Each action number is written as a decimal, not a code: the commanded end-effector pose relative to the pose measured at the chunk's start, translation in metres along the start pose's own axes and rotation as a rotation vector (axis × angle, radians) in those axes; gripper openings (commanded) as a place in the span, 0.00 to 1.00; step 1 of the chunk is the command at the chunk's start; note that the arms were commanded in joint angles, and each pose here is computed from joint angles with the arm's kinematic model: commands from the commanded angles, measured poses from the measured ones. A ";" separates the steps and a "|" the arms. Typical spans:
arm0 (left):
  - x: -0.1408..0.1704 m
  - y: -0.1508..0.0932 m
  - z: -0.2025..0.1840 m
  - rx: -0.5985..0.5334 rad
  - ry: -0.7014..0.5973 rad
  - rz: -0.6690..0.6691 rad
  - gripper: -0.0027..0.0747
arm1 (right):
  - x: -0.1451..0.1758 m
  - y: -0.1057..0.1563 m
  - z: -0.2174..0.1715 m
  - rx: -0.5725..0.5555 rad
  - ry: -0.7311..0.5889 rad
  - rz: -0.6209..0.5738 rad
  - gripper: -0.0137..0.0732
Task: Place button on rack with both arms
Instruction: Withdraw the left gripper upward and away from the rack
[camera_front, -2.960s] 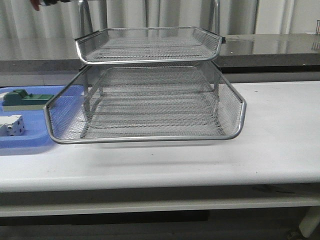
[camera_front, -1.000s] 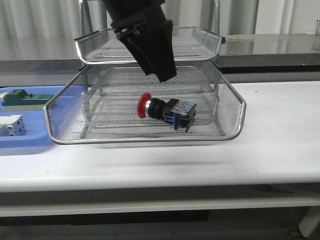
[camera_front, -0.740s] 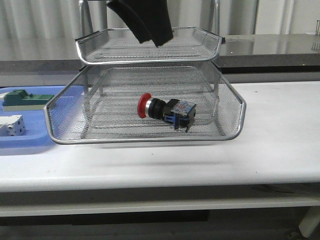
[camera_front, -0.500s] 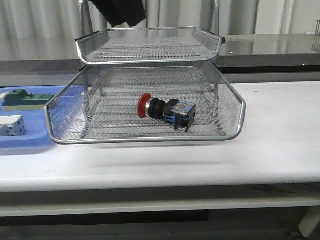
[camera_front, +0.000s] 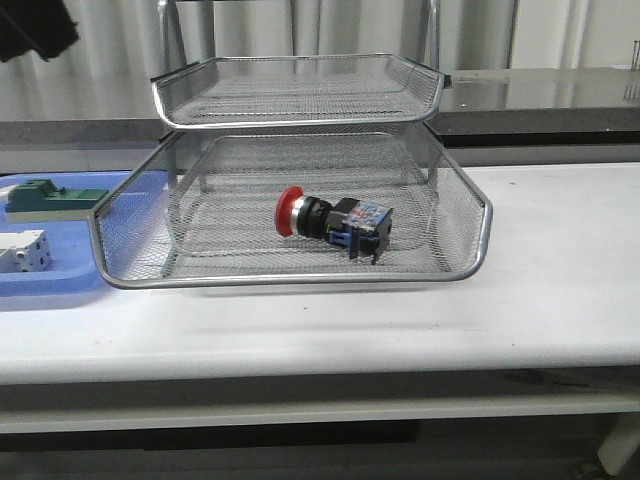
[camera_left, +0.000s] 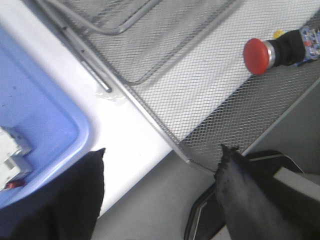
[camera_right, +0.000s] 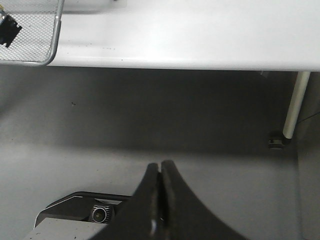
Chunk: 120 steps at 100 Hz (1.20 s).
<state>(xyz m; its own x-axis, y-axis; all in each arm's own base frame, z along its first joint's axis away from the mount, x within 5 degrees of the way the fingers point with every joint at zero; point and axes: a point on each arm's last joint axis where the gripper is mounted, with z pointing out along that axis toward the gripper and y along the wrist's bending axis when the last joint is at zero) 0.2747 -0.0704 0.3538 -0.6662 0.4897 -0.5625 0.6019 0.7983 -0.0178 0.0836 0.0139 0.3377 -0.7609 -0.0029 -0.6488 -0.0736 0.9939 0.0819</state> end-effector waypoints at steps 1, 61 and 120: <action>0.008 -0.004 -0.030 -0.082 -0.185 -0.046 0.61 | -0.010 0.000 -0.008 0.001 -0.080 -0.008 0.08; 0.158 -0.043 -0.037 -0.483 -0.770 -0.218 0.61 | -0.010 0.000 -0.008 0.001 -0.080 -0.008 0.08; 0.201 -0.064 -0.051 -0.546 -1.031 -0.262 0.60 | -0.010 0.000 -0.008 0.001 -0.080 -0.008 0.08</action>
<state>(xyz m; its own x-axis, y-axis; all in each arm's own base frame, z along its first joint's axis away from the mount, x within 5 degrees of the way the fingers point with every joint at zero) 0.0797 -0.0088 0.2700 -0.0001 0.0032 -1.0000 0.1061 0.9944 0.0032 0.0836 0.0139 0.3377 -0.7609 -0.0035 -0.6489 -0.0741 0.9939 0.0815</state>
